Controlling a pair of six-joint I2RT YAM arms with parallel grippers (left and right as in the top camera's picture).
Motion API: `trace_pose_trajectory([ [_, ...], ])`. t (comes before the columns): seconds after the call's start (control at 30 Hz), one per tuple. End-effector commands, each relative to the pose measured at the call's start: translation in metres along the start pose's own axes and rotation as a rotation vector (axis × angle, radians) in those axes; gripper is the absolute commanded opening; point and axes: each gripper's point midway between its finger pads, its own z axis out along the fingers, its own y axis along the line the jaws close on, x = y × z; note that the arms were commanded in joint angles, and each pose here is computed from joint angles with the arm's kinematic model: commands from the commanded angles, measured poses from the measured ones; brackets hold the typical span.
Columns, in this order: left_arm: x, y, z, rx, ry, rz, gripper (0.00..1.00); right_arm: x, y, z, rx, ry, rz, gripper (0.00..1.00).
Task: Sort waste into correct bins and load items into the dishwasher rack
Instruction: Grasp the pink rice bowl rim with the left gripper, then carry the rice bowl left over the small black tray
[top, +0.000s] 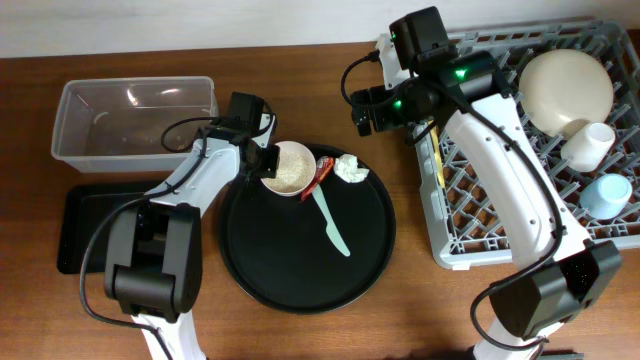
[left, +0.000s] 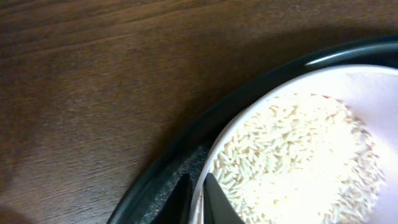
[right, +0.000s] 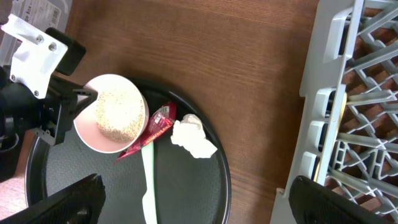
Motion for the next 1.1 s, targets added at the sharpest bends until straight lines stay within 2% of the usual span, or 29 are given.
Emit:
trace_pose_trajectory([
  [0.0, -0.002, 0.0, 0.002, -0.008, -0.001, 0.007, 0.01, -0.007, 0.003, -0.012, -0.01, -0.036, 0.007, 0.98],
  [0.73, -0.02, -0.003, -0.026, -0.004, -0.011, 0.009, 0.01, -0.007, 0.003, -0.012, -0.01, -0.036, 0.007, 0.98],
  [0.9, -0.033, -0.001, -0.064, -0.021, -0.081, 0.01, 0.01, -0.007, 0.003, -0.012, -0.01, -0.036, 0.007, 0.98],
  [1.07, -0.028, 0.019, -0.109, -0.148, -0.105, 0.004, 0.01, -0.007, 0.003, -0.012, -0.01, -0.036, 0.007, 0.98],
])
